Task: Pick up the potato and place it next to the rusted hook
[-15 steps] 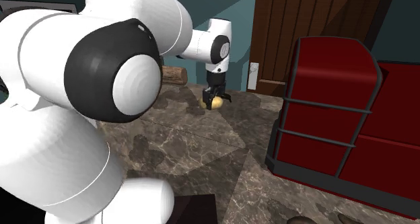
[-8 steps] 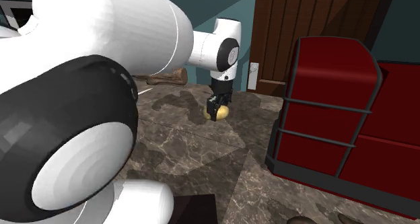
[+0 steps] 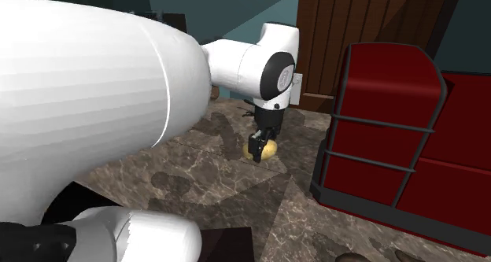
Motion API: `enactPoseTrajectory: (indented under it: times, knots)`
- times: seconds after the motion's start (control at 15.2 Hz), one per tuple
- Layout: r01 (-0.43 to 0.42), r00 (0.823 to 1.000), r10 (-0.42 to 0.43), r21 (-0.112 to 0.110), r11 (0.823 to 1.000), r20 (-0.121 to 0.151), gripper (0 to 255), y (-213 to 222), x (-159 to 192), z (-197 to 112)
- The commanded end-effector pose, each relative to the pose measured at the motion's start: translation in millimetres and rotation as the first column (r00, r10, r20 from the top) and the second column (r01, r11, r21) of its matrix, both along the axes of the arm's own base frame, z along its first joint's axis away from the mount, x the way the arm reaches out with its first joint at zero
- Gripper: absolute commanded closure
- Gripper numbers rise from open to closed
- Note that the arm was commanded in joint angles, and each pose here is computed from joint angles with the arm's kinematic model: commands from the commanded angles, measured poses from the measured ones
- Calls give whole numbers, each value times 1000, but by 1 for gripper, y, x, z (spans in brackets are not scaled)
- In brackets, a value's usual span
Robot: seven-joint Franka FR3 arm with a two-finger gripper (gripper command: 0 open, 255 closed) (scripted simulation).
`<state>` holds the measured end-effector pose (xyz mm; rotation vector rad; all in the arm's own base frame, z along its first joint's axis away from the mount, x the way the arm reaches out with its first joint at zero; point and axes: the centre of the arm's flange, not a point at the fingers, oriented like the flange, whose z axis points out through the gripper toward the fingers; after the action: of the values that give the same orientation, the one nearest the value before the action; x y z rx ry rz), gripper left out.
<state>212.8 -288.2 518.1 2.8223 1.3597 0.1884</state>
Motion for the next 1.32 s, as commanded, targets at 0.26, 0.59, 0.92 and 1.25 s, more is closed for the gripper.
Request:
enactPoseTrajectory:
  times: [0.26, 0.59, 0.92, 1.25]
  knots:
    - [-1, 1000, 1, 0, 1000, -1, 255, -7, -79, 1]
    - [-1, 1000, 1, 0, 1000, -1, 255, -15, -144, 1]
    - [-1, 1000, 1, 0, 1000, -1, 255, -22, -210, 1]
    - [-1, 1000, 1, 0, 1000, -1, 255, -30, -276, 1]
